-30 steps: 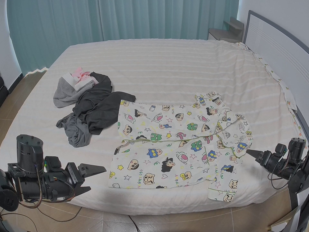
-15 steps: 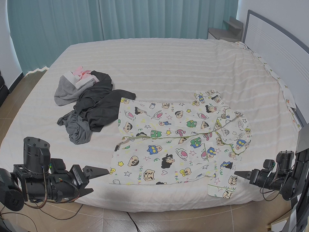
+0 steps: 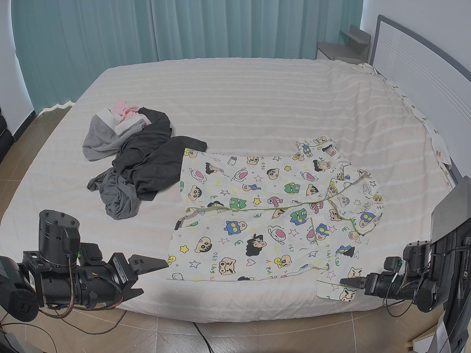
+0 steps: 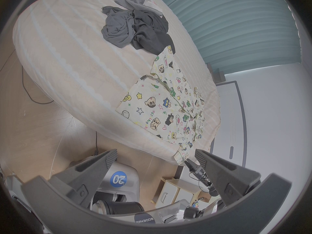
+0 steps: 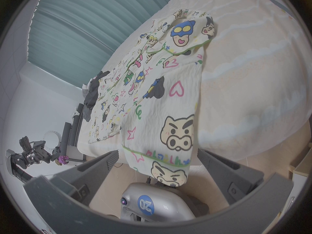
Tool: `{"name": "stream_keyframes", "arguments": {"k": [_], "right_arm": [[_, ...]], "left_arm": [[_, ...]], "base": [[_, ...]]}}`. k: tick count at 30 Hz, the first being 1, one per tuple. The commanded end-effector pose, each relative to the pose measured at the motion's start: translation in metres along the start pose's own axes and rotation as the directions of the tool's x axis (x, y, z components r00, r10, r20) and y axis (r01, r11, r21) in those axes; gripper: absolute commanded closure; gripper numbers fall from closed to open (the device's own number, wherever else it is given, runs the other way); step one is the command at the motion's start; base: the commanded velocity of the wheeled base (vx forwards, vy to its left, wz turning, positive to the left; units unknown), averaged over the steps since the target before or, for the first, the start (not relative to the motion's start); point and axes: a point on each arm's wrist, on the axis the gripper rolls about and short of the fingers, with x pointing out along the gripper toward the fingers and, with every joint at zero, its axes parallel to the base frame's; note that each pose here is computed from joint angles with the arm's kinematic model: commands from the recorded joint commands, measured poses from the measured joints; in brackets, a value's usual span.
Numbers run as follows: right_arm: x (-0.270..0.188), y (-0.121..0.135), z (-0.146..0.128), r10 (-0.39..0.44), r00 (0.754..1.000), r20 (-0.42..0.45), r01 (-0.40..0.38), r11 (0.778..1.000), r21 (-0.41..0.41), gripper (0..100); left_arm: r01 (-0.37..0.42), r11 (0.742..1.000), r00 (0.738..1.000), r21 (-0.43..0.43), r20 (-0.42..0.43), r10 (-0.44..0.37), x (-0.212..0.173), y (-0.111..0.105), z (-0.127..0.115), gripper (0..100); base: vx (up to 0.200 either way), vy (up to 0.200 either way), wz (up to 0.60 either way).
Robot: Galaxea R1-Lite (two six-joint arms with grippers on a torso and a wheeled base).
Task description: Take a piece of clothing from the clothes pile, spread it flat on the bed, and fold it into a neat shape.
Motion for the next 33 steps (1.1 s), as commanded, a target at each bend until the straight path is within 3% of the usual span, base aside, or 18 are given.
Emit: {"name": "stream_keyframes", "arguments": {"k": [1,8,9,18,27,33], "right_arm": [[0.009,-0.002,0.001,0.011,1.0,0.003,-0.011,1.0,-0.007,0],[0.016,-0.003,-0.001,0.016,1.0,-0.011,-0.016,1.0,-0.011,0],[0.017,-0.004,0.001,0.018,1.0,-0.005,-0.018,1.0,-0.011,100],[0.012,-0.005,0.0,0.007,1.0,-0.005,-0.007,1.0,0.001,100],[-0.019,-0.01,0.008,-0.017,0.998,0.061,0.015,0.999,0.035,100],[-0.02,-0.016,0.001,-0.041,0.999,0.028,0.04,0.999,0.026,100]], "left_arm": [[-0.001,1.0,1.0,0.0,-0.001,0.001,0.0,0.0,0.0,0],[-0.001,1.0,1.0,0.0,-0.001,0.001,0.0,0.0,0.0,0],[-0.001,1.0,1.0,0.0,-0.001,0.001,0.0,0.0,0.0,0],[-0.001,1.0,1.0,0.0,-0.001,0.001,0.0,0.0,0.0,0],[-0.002,1.0,1.0,-0.001,-0.001,0.002,0.001,0.0,0.0,0],[-0.003,1.0,1.0,-0.001,-0.002,0.003,0.001,0.001,0.0,0]], "base": [[0.0,0.0,0.0],[0.0,0.0,0.0],[0.0,0.0,0.0],[0.0,0.0,0.0],[0.0,0.0,0.0],[0.0,0.0,0.0]]}}
